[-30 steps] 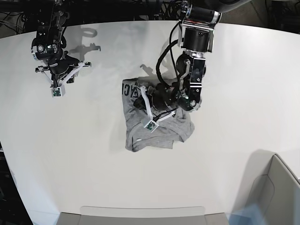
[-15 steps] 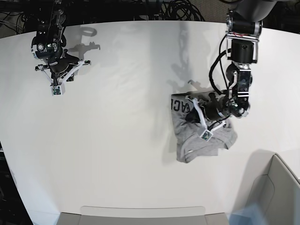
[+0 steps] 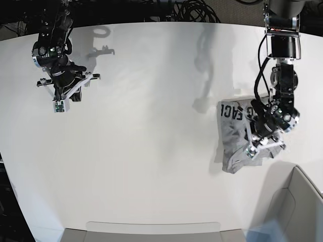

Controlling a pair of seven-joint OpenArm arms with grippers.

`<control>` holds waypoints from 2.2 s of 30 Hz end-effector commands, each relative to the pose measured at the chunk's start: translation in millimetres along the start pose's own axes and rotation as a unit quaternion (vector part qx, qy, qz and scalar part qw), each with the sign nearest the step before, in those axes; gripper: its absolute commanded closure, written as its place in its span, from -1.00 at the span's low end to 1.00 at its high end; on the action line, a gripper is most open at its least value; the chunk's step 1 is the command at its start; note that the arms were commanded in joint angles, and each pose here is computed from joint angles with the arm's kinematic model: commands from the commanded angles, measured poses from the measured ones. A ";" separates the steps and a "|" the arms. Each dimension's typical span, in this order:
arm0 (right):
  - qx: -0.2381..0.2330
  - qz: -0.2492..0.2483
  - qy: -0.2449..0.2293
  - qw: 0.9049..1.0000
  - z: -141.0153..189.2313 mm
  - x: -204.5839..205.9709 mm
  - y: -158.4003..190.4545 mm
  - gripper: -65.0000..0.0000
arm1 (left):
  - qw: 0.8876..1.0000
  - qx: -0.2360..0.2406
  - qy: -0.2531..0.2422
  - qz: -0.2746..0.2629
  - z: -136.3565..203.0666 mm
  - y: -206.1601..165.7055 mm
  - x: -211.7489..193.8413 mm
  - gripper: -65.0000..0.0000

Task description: Fold the T-shirt properly

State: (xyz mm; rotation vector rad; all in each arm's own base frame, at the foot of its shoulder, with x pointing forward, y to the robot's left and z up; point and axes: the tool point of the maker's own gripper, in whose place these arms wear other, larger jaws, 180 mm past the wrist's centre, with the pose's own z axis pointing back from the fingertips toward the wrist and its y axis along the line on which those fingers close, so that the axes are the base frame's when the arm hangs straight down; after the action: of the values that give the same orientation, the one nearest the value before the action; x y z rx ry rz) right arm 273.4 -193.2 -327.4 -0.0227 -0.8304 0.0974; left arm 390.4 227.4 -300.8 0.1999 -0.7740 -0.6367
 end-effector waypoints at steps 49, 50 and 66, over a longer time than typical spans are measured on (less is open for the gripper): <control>0.050 -0.119 0.205 0.970 79.3 -341.8 61.3 1.00 | 0.911 -0.152 0.210 0.321 164.6 -349.2 -325.3 1.00; 0.045 -0.124 0.207 0.969 74.0 -350.6 59.5 1.00 | 0.905 -0.157 0.218 0.330 161.5 -362.1 -334.6 1.00; -0.056 -0.174 0.288 0.940 26.7 -437.5 -23.8 1.00 | 0.814 -0.084 0.285 0.500 98.8 -410.5 -419.7 1.00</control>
State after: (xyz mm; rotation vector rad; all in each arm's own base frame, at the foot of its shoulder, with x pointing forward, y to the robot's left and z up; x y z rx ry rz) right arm -40.5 -249.1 -633.3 -0.0028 -0.2207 -0.2794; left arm -83.1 151.1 -640.9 -0.2038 -0.1661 0.3647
